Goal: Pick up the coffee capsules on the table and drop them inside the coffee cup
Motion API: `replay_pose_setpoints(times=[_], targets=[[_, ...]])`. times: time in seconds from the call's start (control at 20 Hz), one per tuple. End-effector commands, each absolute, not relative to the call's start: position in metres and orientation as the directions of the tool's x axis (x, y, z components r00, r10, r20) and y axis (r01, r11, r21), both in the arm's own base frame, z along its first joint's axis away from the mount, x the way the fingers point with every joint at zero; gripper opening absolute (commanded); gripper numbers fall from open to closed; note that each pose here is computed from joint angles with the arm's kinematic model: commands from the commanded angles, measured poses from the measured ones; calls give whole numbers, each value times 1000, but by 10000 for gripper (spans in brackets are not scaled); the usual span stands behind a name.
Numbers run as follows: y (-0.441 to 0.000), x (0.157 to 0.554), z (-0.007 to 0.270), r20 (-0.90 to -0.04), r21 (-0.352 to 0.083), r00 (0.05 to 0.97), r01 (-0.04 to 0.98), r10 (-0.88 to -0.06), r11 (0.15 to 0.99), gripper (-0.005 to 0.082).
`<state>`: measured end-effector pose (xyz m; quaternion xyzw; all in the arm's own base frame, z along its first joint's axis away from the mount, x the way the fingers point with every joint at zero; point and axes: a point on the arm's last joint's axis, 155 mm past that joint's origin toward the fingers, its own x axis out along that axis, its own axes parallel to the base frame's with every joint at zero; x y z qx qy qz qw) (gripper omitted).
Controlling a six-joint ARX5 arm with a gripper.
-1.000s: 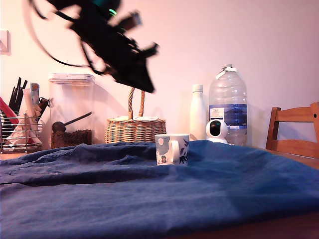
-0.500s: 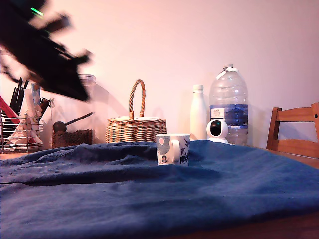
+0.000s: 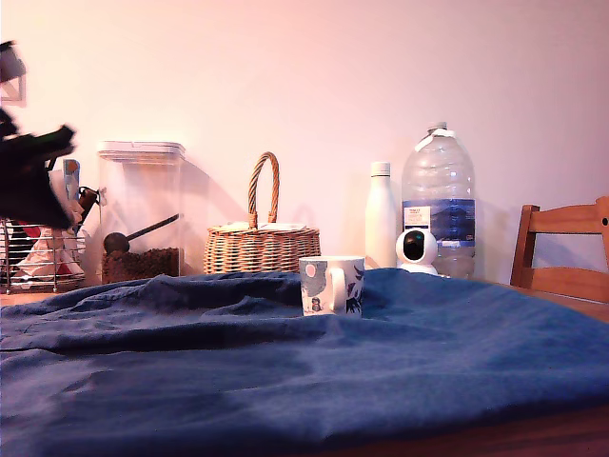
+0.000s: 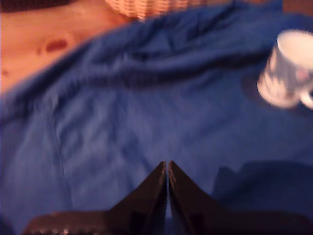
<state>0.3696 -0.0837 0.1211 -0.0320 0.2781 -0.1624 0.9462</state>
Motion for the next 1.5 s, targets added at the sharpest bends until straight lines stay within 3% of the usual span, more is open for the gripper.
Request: replay_pose_setpoints(times=[0.0, 0.7, 1.1, 1.15, 1.45], targets=[[-78, 359, 117, -504, -172, 804, 265, -316, 949, -21], [-66, 290, 111, -380, -191, 876, 239, -296, 952, -21], [-61, 264, 101, -361, -180, 890, 227, -279, 957, -21], [-60, 261, 100, -359, -196, 891, 219, -278, 956, -21], [-51, 245, 113, -310, -181, 921, 188, -237, 965, -21]])
